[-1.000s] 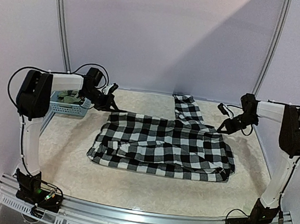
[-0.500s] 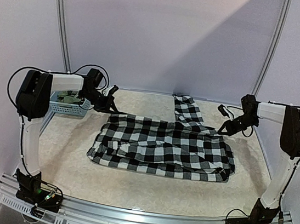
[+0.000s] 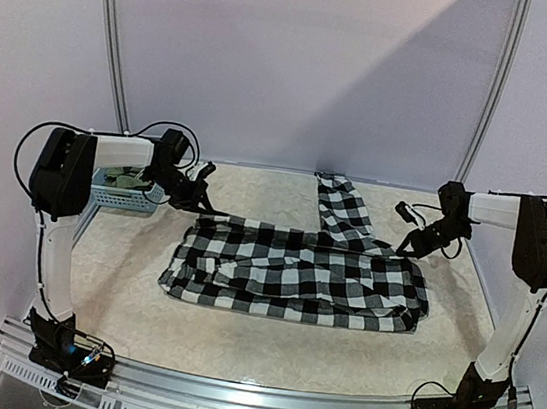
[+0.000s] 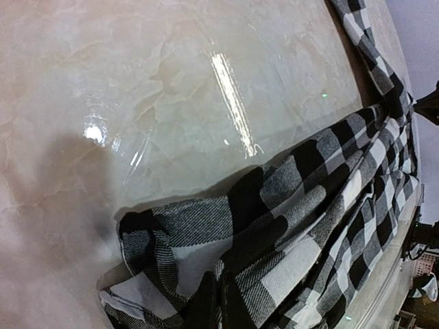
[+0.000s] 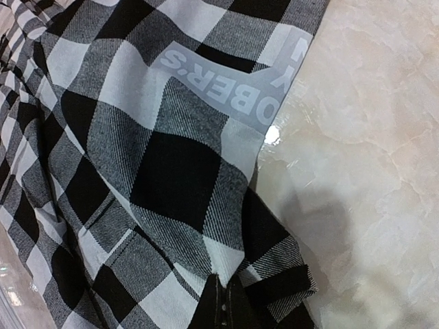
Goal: Fold and stack the mixed laundry pile
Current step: Fold the 1/3-folded shirt at the center of the board.
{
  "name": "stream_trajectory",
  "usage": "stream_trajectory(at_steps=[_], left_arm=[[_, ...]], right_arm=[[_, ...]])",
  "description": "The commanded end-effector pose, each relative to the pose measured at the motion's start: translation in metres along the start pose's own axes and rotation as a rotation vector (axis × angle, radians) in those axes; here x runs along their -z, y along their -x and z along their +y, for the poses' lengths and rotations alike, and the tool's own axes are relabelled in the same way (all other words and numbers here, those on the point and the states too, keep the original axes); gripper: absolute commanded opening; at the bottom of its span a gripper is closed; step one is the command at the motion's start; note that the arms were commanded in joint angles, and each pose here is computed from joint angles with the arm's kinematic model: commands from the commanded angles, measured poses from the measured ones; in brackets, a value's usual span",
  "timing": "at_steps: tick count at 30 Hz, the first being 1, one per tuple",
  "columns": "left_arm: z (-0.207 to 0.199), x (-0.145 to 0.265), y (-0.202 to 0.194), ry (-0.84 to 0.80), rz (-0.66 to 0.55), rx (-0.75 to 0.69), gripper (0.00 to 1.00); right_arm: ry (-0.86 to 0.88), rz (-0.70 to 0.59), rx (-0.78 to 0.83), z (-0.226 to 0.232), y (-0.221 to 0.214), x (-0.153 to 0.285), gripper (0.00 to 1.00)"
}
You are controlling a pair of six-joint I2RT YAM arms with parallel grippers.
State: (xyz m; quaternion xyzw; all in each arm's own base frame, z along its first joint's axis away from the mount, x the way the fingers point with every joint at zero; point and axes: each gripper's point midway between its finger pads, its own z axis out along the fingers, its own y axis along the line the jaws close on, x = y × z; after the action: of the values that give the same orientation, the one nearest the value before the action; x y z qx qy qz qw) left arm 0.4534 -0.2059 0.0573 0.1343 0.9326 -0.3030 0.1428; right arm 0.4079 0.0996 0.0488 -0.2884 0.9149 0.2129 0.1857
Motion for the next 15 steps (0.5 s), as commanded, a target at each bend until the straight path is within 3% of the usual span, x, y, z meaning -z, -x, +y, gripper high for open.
stream_trajectory(at_steps=[1, 15], left_arm=[[0.0070, -0.0039, -0.0100, 0.033, 0.043, 0.000, 0.00], [0.0125, -0.0058, -0.0158, 0.055, 0.066, 0.000, 0.00]], right_arm=[[-0.011, 0.021, -0.004, -0.0019, -0.0084, 0.0026, 0.00], [-0.011, 0.032, -0.004, -0.0022, -0.0120, 0.0005, 0.00]])
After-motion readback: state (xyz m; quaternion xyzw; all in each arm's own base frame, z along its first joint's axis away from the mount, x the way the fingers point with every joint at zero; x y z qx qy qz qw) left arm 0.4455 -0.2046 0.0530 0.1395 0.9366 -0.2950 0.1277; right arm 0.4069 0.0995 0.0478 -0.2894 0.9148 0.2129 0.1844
